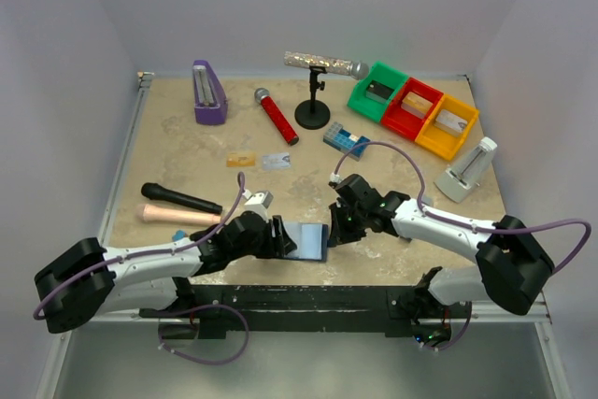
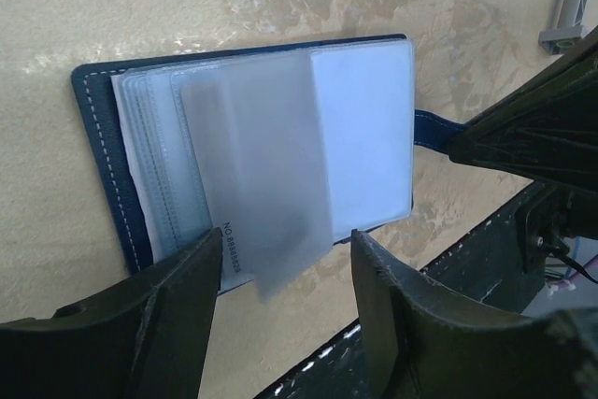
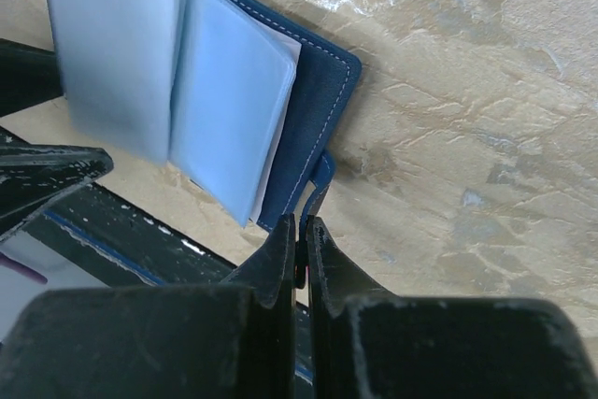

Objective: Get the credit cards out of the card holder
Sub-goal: Remove the credit card from the card holder.

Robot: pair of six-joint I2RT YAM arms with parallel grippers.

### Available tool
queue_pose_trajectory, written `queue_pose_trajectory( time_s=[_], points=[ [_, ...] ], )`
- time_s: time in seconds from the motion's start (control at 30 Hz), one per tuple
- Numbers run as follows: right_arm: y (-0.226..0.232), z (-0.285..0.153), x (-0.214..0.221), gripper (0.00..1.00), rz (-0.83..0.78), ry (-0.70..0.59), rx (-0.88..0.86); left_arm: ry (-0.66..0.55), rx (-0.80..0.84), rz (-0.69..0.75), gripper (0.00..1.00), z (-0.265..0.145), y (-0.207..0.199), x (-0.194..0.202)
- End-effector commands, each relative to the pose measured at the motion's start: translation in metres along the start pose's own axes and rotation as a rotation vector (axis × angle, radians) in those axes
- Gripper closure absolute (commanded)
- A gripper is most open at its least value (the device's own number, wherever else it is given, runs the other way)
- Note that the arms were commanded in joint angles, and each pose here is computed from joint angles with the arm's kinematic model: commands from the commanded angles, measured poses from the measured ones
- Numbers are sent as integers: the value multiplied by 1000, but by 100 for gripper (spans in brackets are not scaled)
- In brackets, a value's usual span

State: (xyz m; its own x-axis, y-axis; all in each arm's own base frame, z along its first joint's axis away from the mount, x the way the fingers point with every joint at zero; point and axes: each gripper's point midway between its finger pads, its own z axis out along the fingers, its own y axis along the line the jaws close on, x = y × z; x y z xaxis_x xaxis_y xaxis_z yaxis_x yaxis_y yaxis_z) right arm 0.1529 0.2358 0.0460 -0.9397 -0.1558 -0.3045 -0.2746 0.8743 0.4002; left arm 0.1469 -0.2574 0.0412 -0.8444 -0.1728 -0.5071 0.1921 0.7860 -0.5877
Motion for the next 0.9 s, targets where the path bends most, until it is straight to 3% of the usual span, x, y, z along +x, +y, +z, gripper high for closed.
queue_pose_trajectory(
  time_s=[0.0,0.53,0.87],
  points=[
    [15,-1,-9,100,3,-22,-57,33,90,17,39,4,-23,1],
    [12,-4,-9,100,-11,-22,-43,7,131,33,40,0,-33,-5],
    [14,-2,-11,100,-8,-22,-47,24,212,99,39,1,-64,-16]
  ],
)
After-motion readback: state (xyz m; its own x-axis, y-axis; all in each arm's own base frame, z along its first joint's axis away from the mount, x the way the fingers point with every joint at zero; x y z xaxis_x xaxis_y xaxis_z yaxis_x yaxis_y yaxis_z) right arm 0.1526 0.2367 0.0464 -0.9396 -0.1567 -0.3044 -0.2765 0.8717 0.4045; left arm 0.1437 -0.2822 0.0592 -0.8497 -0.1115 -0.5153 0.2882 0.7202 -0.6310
